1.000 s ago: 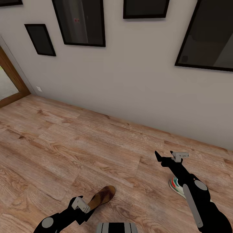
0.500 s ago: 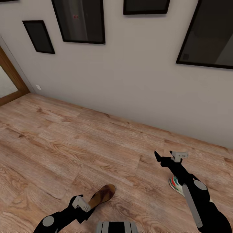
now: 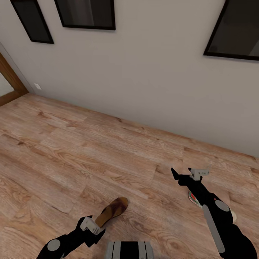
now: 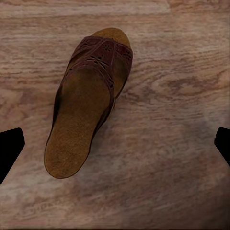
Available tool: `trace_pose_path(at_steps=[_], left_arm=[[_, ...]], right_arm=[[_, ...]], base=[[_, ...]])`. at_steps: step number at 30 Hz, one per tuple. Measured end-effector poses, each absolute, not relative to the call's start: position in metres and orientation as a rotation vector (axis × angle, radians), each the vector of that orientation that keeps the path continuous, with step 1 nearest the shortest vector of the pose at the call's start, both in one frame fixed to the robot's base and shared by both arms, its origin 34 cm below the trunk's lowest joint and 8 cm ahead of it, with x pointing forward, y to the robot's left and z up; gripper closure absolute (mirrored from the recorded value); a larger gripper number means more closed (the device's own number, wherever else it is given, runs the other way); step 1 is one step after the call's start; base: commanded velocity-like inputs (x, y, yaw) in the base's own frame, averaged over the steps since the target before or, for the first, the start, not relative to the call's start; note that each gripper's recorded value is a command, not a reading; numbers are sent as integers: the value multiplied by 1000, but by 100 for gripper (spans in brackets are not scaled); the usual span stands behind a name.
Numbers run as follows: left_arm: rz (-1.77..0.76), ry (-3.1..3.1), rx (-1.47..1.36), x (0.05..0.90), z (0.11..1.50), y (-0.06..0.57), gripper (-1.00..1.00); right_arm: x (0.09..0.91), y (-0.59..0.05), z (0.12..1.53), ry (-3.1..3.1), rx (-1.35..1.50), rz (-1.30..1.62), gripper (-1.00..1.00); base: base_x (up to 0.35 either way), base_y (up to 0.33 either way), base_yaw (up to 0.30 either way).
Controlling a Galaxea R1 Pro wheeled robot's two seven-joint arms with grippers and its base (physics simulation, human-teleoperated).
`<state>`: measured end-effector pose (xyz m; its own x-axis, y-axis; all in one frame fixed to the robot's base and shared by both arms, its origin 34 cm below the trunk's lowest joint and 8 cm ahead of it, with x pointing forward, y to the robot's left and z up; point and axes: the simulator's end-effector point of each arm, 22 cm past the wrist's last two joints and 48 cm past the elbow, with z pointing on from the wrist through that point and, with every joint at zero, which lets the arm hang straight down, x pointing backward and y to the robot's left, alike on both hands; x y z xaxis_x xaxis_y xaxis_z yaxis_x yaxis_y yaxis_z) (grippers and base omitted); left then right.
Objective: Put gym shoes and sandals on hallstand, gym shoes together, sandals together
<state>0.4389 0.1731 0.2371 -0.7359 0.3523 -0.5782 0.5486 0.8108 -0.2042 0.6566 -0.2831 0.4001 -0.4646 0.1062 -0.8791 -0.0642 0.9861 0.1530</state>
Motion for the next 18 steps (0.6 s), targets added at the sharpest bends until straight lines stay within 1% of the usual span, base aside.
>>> trace_pose_path(at_steps=[12,18], left_arm=[[-482,2445,668,471,232,175,-100],[-488,2462,666,470,223,175,-100]], right_arm=[[652,-284,375,2087,35,198,-100],[648,-284,360,2112,38,198,-100]], base=[[0,0,0],[0,0,0]])
